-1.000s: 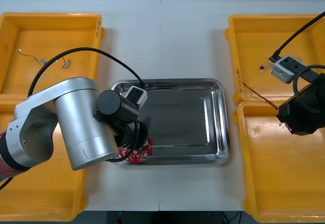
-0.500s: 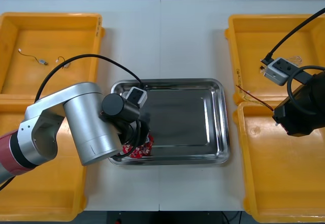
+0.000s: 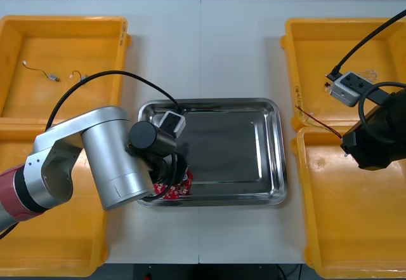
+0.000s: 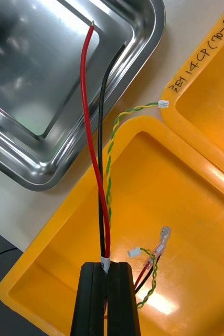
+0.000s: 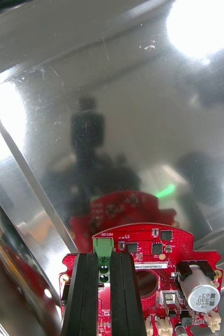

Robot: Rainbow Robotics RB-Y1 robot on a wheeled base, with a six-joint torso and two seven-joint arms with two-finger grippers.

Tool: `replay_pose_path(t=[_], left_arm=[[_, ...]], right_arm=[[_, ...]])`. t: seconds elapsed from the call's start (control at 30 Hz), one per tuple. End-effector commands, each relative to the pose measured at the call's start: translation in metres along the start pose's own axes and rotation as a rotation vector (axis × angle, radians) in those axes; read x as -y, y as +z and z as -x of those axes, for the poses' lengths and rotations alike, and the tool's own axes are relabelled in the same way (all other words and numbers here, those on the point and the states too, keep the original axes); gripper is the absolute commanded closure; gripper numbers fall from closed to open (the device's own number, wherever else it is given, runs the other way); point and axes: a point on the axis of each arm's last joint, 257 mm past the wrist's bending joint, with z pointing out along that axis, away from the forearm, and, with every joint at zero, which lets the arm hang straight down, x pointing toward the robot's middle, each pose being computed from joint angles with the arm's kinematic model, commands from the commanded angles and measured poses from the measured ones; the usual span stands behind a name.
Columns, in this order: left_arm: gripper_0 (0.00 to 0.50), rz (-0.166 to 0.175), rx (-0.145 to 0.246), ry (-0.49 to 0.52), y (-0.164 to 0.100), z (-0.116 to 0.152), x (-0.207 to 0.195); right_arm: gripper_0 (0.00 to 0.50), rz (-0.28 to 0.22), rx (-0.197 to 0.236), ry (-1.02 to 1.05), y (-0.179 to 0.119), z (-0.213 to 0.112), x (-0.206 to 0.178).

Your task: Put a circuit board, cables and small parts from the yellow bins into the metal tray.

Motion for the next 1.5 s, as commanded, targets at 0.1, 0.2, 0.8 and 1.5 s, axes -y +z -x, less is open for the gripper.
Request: replay_pose_path(t=[0.1, 0.2, 0.8, 1.5], left_arm=[[0.5, -0.02, 0.059, -0.018, -0.01, 0.025, 0.014], [0.5, -0.022, 0.059, -0.02, -0.009, 0.024, 0.014], [0.236, -0.038, 0.079, -0.038, -0.003, 0.031, 0.015], [0.0, -0.024, 0.099, -0.053, -0.007, 0.04, 0.006]], right_arm=[[0.5, -0.057, 0.006, -0.086, -0.012, 0.005, 0.008], [0.5, -0.057, 0.006, -0.087, -0.012, 0.005, 0.008], [0.5, -0.06, 0.006, -0.085, -0.012, 0.005, 0.009], [0.5, -0.057, 0.006, -0.086, -0.012, 0.005, 0.008]])
